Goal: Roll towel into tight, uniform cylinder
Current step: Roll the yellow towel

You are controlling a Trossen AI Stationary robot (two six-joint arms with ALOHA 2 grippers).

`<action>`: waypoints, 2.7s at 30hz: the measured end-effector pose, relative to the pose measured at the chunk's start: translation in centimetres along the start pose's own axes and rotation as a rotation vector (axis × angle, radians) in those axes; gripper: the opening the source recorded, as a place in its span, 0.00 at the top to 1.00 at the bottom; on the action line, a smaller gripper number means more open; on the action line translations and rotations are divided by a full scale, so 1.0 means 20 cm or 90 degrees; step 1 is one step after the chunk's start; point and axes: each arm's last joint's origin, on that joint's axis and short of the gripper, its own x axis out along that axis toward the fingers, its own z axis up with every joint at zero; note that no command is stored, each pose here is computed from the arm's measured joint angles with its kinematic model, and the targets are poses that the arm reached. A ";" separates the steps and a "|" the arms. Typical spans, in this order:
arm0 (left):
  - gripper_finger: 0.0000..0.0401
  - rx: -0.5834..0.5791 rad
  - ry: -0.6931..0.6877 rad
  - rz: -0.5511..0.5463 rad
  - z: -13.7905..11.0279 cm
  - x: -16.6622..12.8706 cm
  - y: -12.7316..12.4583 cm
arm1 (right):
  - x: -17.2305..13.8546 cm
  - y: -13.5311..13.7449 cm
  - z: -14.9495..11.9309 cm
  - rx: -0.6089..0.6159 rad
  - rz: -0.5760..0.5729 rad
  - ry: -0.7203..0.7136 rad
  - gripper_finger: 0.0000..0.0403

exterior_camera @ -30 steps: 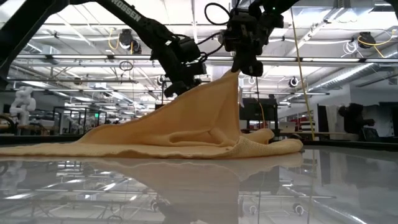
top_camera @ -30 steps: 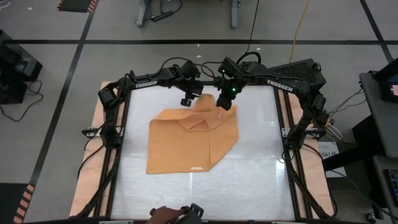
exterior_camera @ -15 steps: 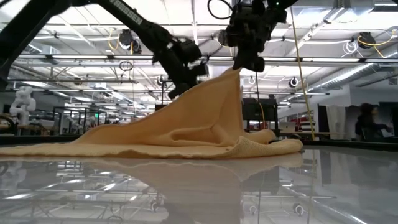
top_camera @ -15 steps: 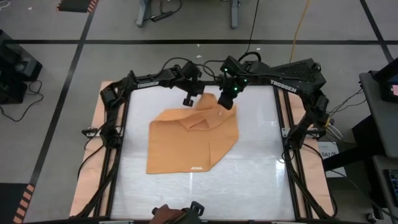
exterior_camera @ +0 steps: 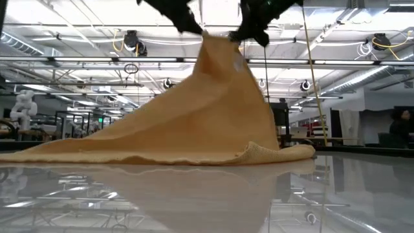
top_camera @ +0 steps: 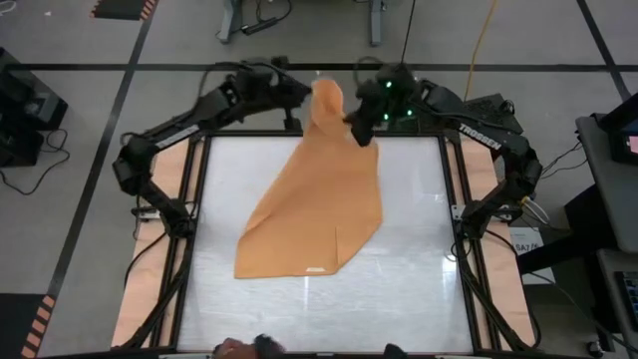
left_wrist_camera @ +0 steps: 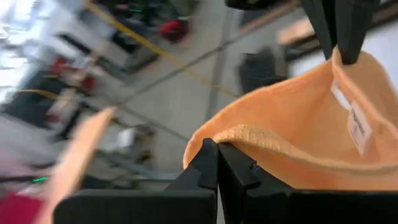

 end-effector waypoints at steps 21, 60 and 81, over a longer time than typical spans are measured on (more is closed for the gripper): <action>1.00 -0.146 -0.299 0.248 0.64 -0.77 0.33 | -0.61 0.16 0.54 -0.103 0.037 -0.432 1.00; 0.56 -0.444 0.082 0.319 0.39 -0.58 0.25 | -0.58 0.26 0.35 -0.075 0.267 -0.143 1.00; 0.54 -0.943 -0.205 -0.209 -0.08 0.08 0.62 | -0.44 0.28 0.41 -0.022 0.237 -0.182 1.00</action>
